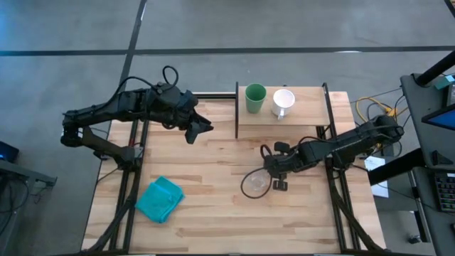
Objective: Stack small to large cups/mugs on shelf
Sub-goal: Put the transparent mug on the shelf, then return to Home Position
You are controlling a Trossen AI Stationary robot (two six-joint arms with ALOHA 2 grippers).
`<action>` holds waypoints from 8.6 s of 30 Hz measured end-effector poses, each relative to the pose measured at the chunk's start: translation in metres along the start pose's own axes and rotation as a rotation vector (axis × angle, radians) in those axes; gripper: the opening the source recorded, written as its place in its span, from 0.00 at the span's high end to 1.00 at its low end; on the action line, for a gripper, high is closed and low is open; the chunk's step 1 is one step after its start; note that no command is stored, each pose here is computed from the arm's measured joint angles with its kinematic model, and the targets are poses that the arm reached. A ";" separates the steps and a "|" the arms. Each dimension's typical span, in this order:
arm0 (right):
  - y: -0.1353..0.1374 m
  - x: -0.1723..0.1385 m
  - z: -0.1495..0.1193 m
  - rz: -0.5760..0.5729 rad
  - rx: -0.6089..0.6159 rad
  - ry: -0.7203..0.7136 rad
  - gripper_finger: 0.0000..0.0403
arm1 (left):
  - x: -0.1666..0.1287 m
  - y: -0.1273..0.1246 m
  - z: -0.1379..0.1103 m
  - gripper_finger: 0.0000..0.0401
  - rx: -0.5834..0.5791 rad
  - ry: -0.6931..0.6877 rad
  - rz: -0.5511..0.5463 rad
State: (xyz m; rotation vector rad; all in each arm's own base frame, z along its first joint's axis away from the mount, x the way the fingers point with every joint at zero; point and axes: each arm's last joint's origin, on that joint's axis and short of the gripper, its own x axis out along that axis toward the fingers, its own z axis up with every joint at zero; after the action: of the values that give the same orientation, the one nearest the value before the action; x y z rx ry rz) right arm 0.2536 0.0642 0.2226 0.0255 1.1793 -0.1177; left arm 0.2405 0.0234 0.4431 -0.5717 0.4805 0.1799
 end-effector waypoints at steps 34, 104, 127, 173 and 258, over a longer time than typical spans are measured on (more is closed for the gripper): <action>0.010 0.031 0.006 0.036 -0.153 0.052 0.90 | 0.000 0.000 0.000 0.70 0.000 -0.003 0.006; -0.070 -0.158 -0.087 -0.389 0.872 -0.237 0.96 | 0.005 0.005 -0.008 0.70 -0.004 0.058 0.016; -0.089 -0.130 -0.093 -0.597 1.081 -0.229 0.96 | 0.005 0.005 -0.008 0.70 -0.005 0.057 0.016; -0.138 -0.154 -0.083 -0.491 1.180 0.027 0.96 | 0.005 0.004 -0.008 0.70 -0.005 0.050 0.011; -0.108 -0.254 -0.087 -0.068 0.695 -0.476 0.74 | -0.080 0.006 -0.019 0.70 0.115 -0.069 -0.055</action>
State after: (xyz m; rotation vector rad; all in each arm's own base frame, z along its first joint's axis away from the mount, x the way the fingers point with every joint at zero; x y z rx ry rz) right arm 0.0665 -0.0165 0.4280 0.5411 0.6188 -0.5588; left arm 0.1618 0.0148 0.4649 -0.4639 0.4047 0.1184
